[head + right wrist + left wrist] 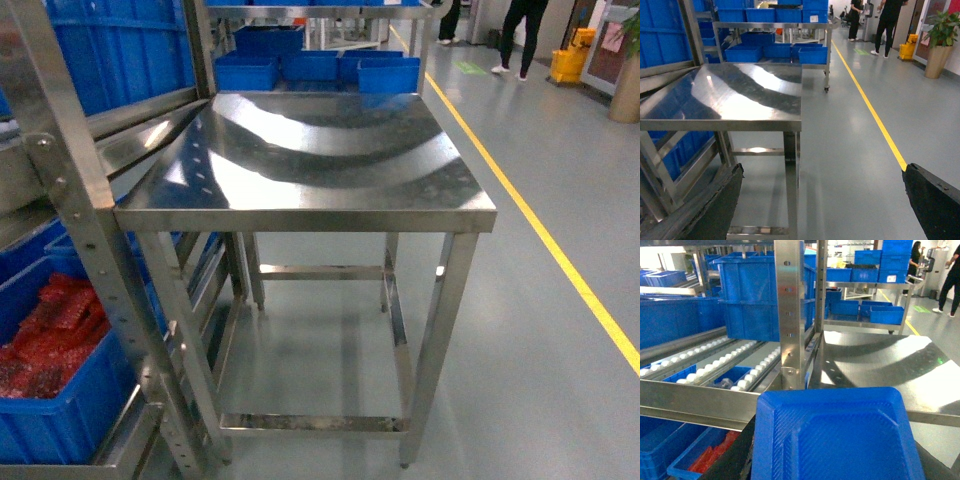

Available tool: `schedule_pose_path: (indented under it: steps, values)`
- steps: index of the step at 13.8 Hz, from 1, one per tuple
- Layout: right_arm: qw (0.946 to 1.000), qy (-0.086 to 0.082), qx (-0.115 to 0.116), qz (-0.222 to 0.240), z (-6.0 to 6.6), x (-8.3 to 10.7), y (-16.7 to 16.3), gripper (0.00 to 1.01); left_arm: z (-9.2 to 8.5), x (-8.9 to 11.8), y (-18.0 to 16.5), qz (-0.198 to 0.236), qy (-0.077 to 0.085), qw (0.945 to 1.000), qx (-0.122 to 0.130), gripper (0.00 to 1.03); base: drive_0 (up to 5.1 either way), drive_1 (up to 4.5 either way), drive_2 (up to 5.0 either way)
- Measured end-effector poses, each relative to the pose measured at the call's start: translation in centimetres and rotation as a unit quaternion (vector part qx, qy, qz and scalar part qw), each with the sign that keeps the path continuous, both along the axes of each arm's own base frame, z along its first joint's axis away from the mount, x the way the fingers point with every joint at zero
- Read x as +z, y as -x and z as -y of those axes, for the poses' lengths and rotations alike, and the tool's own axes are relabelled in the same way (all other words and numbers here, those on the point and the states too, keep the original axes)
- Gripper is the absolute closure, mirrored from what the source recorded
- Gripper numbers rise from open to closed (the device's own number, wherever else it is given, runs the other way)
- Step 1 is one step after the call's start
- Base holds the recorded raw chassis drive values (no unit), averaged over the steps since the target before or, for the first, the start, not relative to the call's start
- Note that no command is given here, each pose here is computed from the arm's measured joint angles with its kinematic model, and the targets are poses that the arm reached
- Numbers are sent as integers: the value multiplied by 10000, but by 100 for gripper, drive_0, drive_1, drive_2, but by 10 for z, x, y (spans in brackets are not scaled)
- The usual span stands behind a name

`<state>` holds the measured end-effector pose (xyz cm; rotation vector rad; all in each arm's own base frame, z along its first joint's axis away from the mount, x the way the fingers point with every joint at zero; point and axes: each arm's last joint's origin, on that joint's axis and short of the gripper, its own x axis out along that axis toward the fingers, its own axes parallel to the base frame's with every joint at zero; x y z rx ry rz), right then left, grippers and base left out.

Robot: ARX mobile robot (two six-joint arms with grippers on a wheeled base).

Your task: Pick blue part to blue bin on bottom shelf

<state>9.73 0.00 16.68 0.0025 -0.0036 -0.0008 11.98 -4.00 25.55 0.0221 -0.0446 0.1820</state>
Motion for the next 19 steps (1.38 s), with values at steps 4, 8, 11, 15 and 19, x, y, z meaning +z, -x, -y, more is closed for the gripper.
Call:
schedule_pose_path:
  steps: [4,8,11,15,19]
  values:
    - [10000,0,4,-17,0,0,0,3,0,0,0,-10,-5,10000,-10,59,-484,262,262]
    - [10000,0,6,6,0,0,0,3,0,0,0,-17,-8,10000,-8,59,-501,245,245]
    - [10000,0,4,-4,0,0,0,3,0,0,0,-7,-3,10000,-8,59,-509,237,237]
    - [10000,0,8,-15,0,0,0,3,0,0,0,-17,-8,10000,-4,59,-510,235,235]
    - [10000,-2,2,-10,0,0,0,3,0,0,0,-14,-7,10000,-8,59,-513,233,233]
